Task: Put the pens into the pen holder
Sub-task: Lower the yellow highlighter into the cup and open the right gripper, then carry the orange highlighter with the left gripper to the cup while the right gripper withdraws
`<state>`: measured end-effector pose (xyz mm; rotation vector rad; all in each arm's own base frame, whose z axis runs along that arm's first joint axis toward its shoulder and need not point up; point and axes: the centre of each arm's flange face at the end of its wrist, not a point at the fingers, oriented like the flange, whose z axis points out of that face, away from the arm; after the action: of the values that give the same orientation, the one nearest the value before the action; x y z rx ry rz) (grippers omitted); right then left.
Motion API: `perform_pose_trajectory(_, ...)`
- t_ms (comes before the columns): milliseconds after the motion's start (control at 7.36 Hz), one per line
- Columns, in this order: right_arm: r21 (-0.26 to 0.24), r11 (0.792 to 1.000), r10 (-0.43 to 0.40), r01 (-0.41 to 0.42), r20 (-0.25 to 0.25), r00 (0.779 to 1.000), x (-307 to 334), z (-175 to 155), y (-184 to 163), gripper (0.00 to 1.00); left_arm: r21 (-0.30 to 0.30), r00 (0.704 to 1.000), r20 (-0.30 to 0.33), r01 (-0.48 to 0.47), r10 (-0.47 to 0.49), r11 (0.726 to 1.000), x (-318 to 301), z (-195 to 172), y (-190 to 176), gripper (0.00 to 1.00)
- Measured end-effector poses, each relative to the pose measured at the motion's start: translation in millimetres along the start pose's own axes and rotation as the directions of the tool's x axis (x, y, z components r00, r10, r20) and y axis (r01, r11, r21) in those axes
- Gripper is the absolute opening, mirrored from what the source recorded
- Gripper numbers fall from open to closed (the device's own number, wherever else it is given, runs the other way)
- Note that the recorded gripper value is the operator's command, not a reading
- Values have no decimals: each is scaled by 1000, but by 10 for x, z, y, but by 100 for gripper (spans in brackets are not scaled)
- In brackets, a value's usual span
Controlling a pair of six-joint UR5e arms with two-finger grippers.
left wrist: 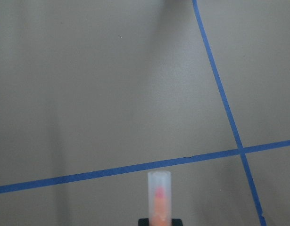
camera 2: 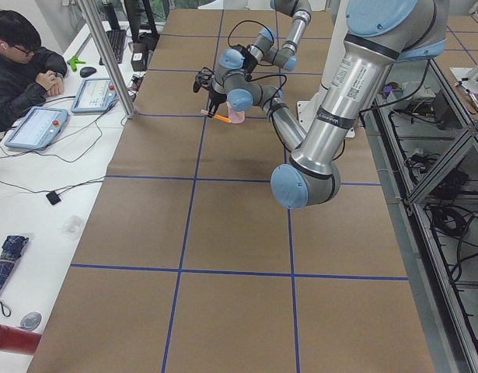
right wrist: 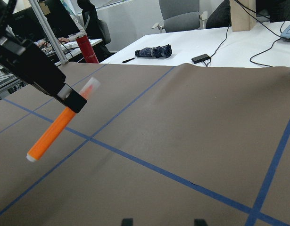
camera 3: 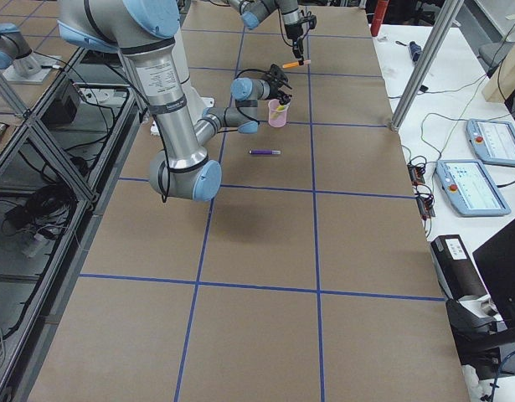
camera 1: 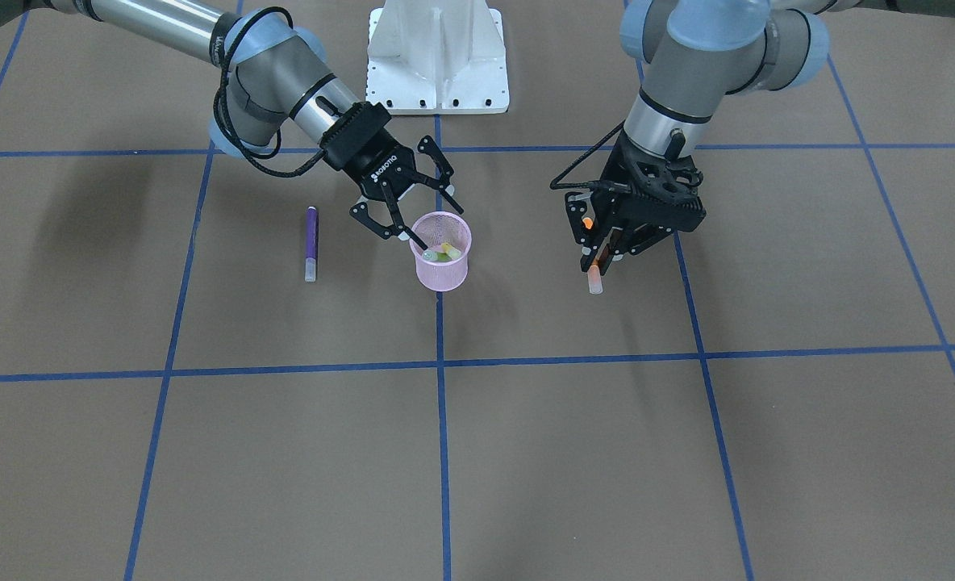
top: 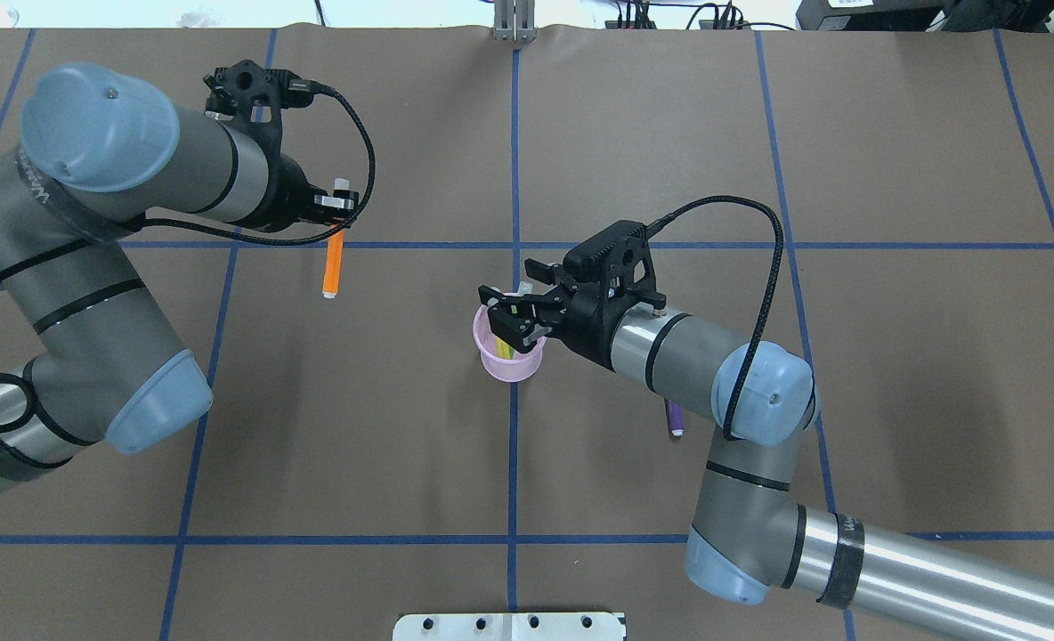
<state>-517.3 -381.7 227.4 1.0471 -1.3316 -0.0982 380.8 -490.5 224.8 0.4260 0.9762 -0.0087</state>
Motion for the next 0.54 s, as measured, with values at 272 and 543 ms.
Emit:
perform_pose_trajectory(272, -39, 996, 84, -85, -19, 996, 17, -77, -174, 99, 106, 998, -52, -22, 28, 994, 77, -142, -69, 0)
perform_pose_trajectory(543, -144, 978, 135, -152, -119, 984, 288, -258, -481, 99, 280, 985, -152, -35, 81, 959, -17, -228, -16, 0)
